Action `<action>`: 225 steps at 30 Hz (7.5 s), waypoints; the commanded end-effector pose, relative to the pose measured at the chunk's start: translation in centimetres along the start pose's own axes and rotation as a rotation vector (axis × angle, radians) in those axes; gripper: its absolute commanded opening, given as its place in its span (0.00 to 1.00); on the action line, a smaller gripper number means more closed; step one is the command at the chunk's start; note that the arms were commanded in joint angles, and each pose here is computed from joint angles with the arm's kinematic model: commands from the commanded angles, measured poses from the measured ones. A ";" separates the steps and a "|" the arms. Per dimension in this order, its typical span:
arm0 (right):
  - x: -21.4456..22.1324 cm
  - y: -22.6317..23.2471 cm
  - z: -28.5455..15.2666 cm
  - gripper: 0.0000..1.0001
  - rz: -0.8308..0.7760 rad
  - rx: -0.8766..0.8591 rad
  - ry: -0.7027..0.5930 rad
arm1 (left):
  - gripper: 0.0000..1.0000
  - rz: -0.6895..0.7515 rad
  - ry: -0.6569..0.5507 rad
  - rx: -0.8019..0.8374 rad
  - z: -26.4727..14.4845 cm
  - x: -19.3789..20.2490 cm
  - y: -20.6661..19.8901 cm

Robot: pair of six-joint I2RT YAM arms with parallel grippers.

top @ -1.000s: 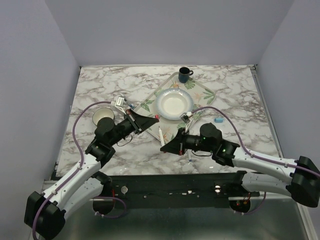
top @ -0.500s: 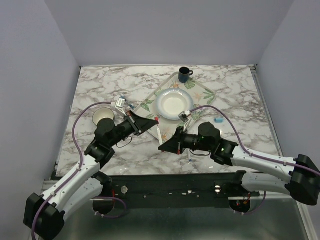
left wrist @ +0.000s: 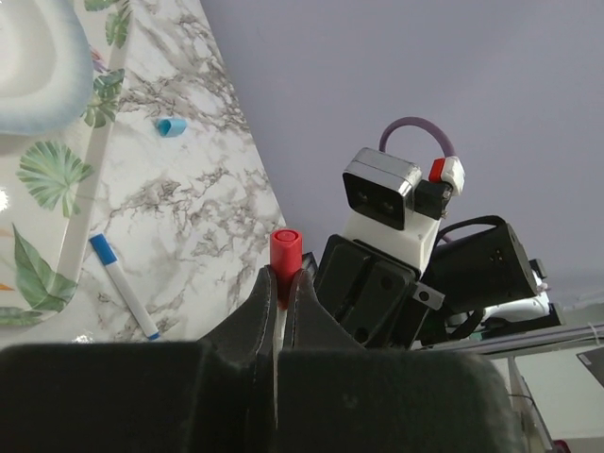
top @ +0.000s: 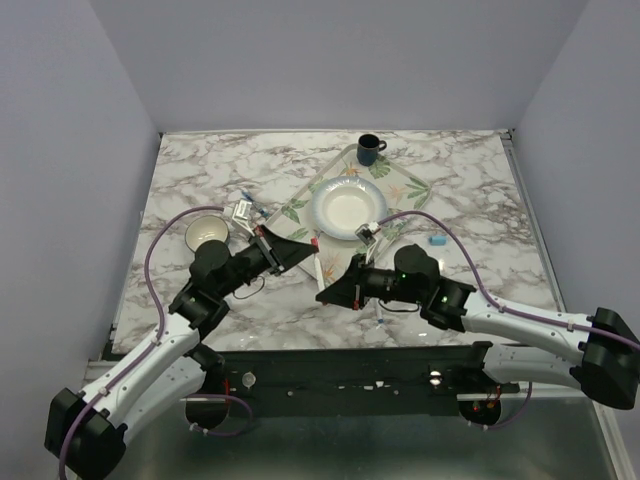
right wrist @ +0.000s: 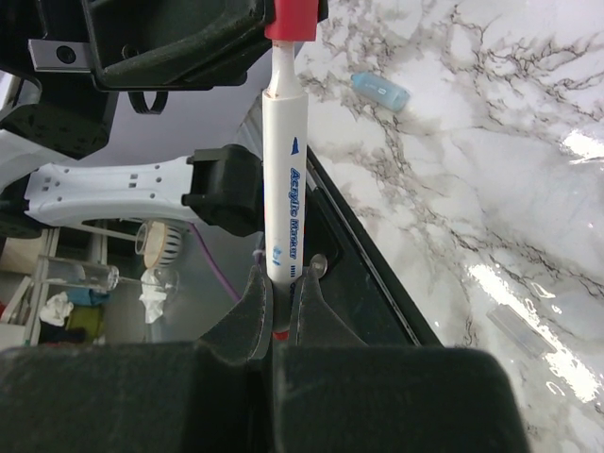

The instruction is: Insert the pens into the pen caps

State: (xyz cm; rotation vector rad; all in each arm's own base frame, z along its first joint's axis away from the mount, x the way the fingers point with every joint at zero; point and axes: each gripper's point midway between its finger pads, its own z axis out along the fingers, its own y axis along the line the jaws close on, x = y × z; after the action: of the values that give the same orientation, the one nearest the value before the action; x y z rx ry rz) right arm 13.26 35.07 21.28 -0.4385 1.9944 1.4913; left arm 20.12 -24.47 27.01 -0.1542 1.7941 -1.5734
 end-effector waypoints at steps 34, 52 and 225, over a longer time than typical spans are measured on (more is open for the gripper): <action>-4.3 2.6 -1.6 0.01 -0.146 0.001 -0.137 | 0.35 0.054 0.172 0.110 -0.8 4.9 -1.8; -2.2 6.8 -4.5 0.01 -0.261 -0.206 -0.037 | 0.79 0.310 0.085 0.168 -0.8 0.9 -7.6; 7.0 -18.0 -11.7 0.01 0.270 0.893 0.058 | 0.99 1.007 -0.259 -0.489 -8.6 -7.4 -0.2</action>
State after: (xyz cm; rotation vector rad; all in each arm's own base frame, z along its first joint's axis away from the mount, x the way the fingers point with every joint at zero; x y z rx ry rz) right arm 15.36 20.52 7.04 0.0894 2.5172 0.7097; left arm 19.69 -16.00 31.35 0.2927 1.6459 -0.5248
